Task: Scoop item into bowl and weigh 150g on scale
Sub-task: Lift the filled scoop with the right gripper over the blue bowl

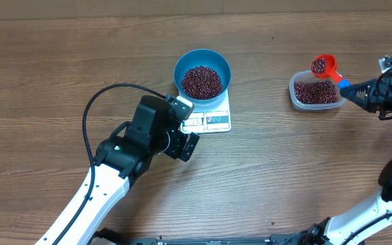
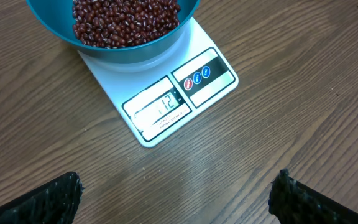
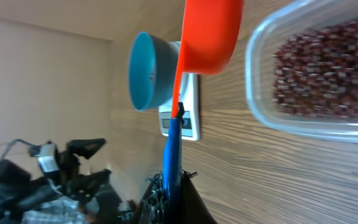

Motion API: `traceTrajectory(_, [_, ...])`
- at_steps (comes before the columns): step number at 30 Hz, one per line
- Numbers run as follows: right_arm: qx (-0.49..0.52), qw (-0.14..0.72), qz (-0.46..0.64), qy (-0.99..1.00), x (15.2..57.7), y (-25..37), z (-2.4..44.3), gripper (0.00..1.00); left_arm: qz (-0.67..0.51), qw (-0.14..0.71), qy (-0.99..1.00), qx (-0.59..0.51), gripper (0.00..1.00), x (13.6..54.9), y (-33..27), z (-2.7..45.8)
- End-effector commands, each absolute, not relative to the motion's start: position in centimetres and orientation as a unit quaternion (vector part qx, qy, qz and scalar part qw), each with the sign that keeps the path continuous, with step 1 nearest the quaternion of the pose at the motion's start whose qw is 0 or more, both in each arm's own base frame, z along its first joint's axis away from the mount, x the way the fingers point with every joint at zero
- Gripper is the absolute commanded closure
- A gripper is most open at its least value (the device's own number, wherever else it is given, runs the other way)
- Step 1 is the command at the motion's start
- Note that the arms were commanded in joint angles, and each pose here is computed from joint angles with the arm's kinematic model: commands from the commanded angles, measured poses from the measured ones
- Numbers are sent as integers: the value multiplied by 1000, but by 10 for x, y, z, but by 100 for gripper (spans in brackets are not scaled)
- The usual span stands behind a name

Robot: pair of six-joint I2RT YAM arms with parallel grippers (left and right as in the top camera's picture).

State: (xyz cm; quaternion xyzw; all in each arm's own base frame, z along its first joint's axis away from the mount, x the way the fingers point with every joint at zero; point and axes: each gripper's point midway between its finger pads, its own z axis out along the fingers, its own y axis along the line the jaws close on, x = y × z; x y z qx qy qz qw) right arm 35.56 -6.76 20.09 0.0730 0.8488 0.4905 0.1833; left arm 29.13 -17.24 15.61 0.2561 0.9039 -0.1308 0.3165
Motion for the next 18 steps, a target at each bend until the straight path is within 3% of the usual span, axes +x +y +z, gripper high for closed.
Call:
traceTrajectory(1, [57, 194, 523, 828, 365, -48, 209, 96, -127, 326, 901, 257, 1, 297, -172, 163])
traceTrajectory(18, [-90, 119, 550, 822, 372, 85, 209, 96, -127, 327, 901, 257, 0, 297, -172, 164])
